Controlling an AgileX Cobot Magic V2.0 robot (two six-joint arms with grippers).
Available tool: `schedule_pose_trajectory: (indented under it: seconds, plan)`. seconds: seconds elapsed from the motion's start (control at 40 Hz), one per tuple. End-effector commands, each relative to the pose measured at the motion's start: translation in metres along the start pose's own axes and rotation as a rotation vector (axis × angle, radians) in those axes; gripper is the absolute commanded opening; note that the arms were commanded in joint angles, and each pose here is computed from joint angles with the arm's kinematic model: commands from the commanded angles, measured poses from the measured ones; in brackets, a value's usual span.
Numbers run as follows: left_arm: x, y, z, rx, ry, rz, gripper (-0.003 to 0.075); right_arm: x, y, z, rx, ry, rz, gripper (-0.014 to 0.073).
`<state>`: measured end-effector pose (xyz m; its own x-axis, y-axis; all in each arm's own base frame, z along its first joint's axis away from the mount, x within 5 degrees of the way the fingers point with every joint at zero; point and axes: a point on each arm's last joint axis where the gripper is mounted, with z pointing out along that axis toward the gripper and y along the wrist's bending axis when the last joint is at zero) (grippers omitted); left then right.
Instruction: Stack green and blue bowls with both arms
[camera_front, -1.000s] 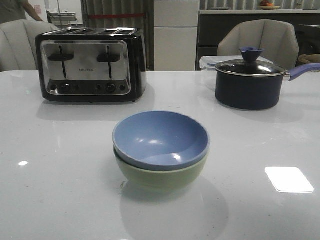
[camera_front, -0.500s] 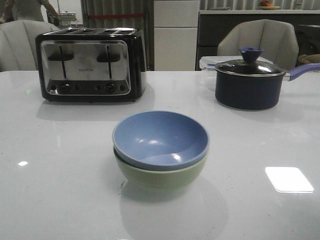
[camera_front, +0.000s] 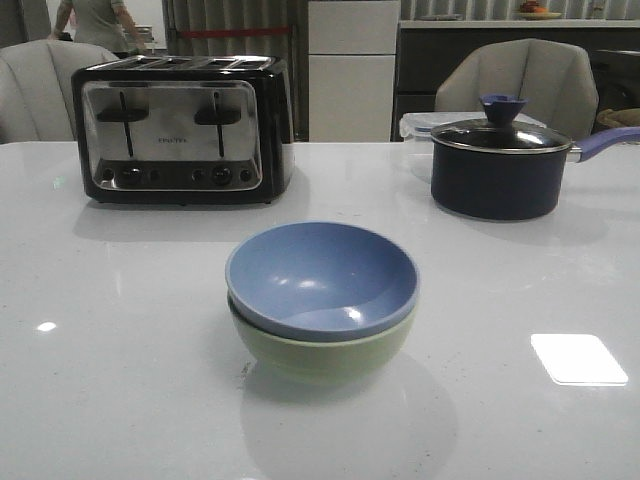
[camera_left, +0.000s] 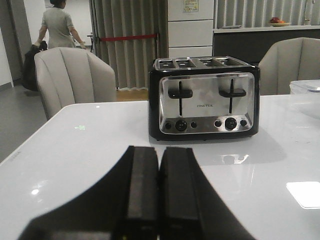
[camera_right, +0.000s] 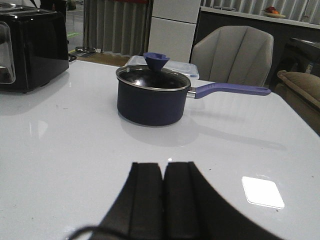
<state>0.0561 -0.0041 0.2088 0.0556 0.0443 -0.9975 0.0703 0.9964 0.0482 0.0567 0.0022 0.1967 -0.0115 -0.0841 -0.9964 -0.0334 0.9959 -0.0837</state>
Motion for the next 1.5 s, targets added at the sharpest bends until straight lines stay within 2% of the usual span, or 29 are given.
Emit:
schedule_pose_trajectory:
  seconds: [0.0,0.17,0.3,0.4,1.48]
  plan:
    - [-0.0083,0.0002,-0.0020,-0.003,-0.108,-0.014,0.0093,-0.0104,-0.0023,-0.0022,0.029,-0.115,-0.014,0.0053]
    - [-0.0083,0.0002,-0.0020,-0.003,-0.108,-0.014,0.0093,-0.0109,-0.0024,-0.0022,0.029,-0.121,-0.003,0.0053]
    - [-0.0083,0.0002,-0.0020,-0.003,-0.108,-0.014,0.0093,-0.0131,-0.0028,-0.0025,0.027,-0.146,0.101,0.0053]
    - [-0.0083,0.0002,-0.0020,-0.003,-0.108,-0.014,0.0093,-0.0157,-0.0028,-0.0029,0.022,-0.176,0.134,0.0053]
    - [-0.0083,0.0002,-0.0020,-0.003,-0.108,-0.014,0.0093,-0.0156,-0.0027,-0.0029,0.023,-0.174,0.109,0.0053]
